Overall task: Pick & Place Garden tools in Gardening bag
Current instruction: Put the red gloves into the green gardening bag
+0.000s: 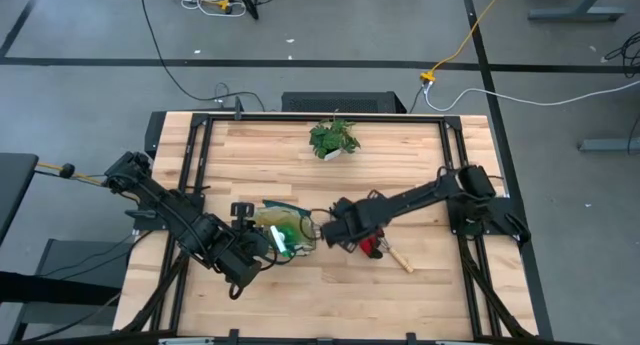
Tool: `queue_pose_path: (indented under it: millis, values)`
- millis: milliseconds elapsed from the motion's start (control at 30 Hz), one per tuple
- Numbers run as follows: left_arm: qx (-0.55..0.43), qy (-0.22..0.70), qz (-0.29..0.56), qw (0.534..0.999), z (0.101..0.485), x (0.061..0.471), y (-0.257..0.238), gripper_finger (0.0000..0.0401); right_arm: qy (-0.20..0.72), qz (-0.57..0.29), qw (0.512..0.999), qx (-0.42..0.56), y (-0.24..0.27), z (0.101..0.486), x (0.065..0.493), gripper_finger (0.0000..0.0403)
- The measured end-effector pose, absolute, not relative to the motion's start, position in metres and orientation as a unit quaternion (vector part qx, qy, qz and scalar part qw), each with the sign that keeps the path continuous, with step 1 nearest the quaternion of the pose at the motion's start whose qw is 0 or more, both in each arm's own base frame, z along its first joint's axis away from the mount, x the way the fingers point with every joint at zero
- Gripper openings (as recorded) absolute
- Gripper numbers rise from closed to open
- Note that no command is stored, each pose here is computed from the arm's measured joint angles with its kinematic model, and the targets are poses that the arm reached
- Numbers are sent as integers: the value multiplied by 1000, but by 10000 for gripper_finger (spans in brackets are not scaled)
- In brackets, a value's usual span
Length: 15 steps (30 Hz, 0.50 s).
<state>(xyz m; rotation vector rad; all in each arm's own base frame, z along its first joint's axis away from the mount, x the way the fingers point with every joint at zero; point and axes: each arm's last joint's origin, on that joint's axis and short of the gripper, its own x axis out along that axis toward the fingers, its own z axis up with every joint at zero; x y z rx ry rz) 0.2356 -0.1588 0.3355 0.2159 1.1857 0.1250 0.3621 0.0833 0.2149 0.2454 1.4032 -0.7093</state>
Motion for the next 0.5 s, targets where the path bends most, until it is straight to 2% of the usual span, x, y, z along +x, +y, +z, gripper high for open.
queue_pose_path:
  millis: [200, 500]
  values:
    - [102, 558, 59, 822, 335, 236, -159, 163, 637, -293, 702, 122, 64, 214, 370, 196]
    - [106, 560, 59, 820, 335, 235, -158, 163, 657, -263, 692, 142, 51, 186, 367, 196]
